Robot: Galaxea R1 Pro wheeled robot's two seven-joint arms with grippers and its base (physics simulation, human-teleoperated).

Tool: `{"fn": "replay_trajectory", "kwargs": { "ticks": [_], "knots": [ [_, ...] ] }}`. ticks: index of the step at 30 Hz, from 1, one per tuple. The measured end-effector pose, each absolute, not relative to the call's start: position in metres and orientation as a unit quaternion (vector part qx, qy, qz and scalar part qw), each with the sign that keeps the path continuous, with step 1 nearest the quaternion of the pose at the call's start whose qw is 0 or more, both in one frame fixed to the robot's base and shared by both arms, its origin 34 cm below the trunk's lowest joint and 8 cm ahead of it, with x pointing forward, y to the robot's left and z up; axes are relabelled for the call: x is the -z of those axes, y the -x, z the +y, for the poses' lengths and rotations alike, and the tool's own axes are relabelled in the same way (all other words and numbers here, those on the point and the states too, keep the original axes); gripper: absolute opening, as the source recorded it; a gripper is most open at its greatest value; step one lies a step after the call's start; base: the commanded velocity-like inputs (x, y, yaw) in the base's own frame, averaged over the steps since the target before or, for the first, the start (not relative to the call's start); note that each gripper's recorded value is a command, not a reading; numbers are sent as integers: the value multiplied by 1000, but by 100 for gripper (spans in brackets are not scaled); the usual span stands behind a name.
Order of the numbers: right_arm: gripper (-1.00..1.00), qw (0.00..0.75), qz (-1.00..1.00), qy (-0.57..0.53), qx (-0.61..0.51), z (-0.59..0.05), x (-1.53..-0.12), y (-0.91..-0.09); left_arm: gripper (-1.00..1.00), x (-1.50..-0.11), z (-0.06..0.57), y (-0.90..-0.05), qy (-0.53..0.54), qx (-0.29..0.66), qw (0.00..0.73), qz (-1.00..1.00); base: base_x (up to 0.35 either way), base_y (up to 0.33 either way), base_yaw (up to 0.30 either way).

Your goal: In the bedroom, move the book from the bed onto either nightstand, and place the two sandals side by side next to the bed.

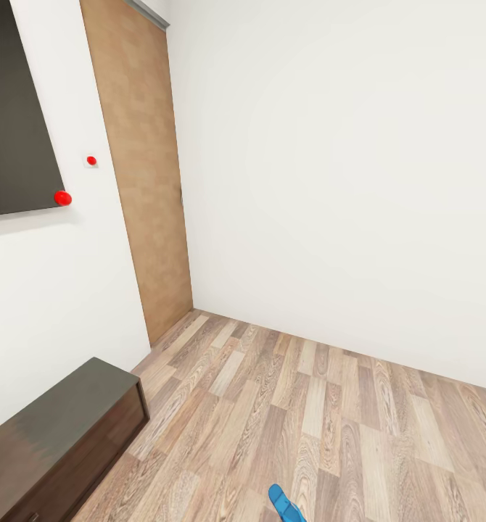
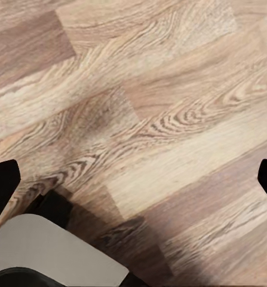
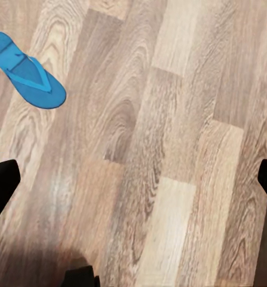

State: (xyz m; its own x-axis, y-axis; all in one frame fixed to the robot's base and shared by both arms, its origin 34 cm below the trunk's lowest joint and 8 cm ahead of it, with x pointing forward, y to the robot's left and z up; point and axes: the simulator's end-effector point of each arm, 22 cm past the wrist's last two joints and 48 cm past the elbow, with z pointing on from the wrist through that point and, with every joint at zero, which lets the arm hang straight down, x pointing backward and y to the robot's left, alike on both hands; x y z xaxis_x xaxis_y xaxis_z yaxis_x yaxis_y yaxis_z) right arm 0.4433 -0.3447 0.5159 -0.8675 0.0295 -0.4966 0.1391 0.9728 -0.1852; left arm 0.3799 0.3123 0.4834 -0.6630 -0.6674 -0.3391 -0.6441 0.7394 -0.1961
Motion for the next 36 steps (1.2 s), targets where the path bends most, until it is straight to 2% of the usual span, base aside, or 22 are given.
{"fn": "replay_trajectory", "kwargs": {
  "ticks": [10, 17, 22, 30, 36],
  "knots": [
    [100, 179, 982, -40, 53, -267, -564, -547, 100, -528, 260, -482, 362, 157, 230, 890, 0, 0, 0],
    [100, 168, 986, -17, 18, -214, -627, -620, 100, -573, 252, -540, 345, 202, 285, 871, 0, 0, 0],
    [100, 146, 989, 6, 1, -185, -685, -661, 100, -608, 237, -569, 329, 241, 294, 864, 0, 0, 0],
    [100, 141, 989, 34, -27, -146, -751, -698, 100, -668, 217, -605, 338, 322, 305, 830, 0, 0, 0],
    [100, 141, 989, 40, -32, -140, -754, -705, 100, -683, 209, -613, 339, 362, 297, 816, 0, 0, 0]
  ]
}}
